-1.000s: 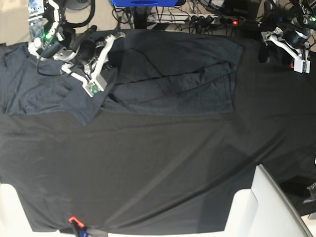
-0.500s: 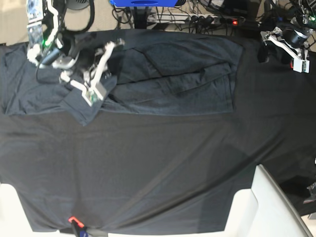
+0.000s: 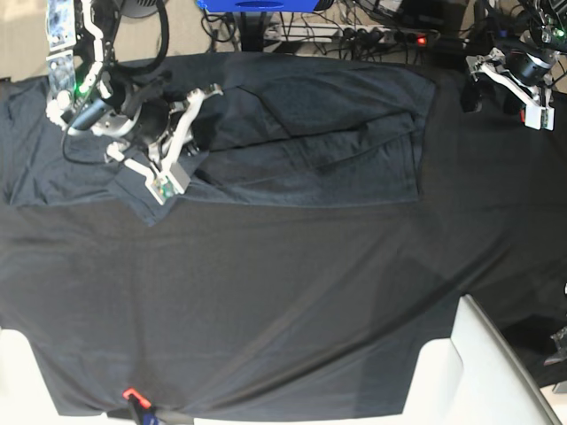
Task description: Fold the T-shirt properly
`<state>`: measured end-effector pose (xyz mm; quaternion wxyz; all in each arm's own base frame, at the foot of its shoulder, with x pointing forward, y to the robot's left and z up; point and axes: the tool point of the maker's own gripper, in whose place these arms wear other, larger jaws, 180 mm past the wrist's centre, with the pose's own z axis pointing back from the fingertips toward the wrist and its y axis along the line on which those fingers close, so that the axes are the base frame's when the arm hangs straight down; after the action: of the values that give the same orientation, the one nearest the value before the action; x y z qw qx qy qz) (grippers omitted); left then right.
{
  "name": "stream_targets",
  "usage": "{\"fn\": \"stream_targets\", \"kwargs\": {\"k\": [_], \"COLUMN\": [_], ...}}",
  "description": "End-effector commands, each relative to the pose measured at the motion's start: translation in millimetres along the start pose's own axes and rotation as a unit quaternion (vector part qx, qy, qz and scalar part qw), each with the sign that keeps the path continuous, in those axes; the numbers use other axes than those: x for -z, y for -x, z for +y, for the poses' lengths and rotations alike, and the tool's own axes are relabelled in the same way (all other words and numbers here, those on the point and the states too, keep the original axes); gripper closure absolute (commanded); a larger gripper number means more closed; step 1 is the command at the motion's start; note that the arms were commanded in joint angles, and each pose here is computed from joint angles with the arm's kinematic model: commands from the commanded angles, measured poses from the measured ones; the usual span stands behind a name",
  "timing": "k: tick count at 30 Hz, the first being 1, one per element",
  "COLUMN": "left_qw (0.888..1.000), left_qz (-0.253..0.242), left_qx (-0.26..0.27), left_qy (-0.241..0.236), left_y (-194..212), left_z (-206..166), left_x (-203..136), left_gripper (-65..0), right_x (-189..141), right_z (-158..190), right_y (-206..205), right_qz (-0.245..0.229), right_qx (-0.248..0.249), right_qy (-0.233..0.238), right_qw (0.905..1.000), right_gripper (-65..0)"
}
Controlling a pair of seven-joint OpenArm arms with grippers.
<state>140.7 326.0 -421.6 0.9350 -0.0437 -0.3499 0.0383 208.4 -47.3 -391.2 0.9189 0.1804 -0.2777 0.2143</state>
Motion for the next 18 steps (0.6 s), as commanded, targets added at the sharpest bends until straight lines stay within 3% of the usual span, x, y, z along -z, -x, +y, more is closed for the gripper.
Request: {"fn": "stream_targets", "kwargs": {"k": [1,4,8,12,16,18], "left_qw": [1.000,1.000,1.000,1.000,1.000,1.000], "left_qz": [-0.018,-0.018,-0.019,-0.018,-0.016,-0.014], "left_qx": [0.006,0.006,0.006,0.006,0.006,0.006], "left_qy": [0.002,0.002,0.002,0.002,0.002,0.002], "left_y": [-10,-10,-11,-11,-9,-8], "left_z": [2,2,2,2,2,2], "left_x": [-4,-4,-4,-4,-4,-5], "left_gripper": [-54.0,-54.0,-54.0,-54.0,-54.0,-54.0], "right_x": [0,9,19,13,-8,-7], "right_z": [1,-3,-12,-18,-77,-108], "right_y": [-6,3,19,2,-24,-23], "right_qz": [-0.011,0.007,0.050,0.017,-0.032,-0.030], "right_qx": [-0.001,0.007,0.018,0.009,0.042,0.074], "right_qy": [-0.005,-0.007,-0.006,0.004,0.074,0.098], "right_qw": [0.9999,0.9999,0.9986,0.9998,0.9959,0.9920], "right_gripper": [-0.3,-1.7,-16.4,-23.1,-23.6,-23.6]}}
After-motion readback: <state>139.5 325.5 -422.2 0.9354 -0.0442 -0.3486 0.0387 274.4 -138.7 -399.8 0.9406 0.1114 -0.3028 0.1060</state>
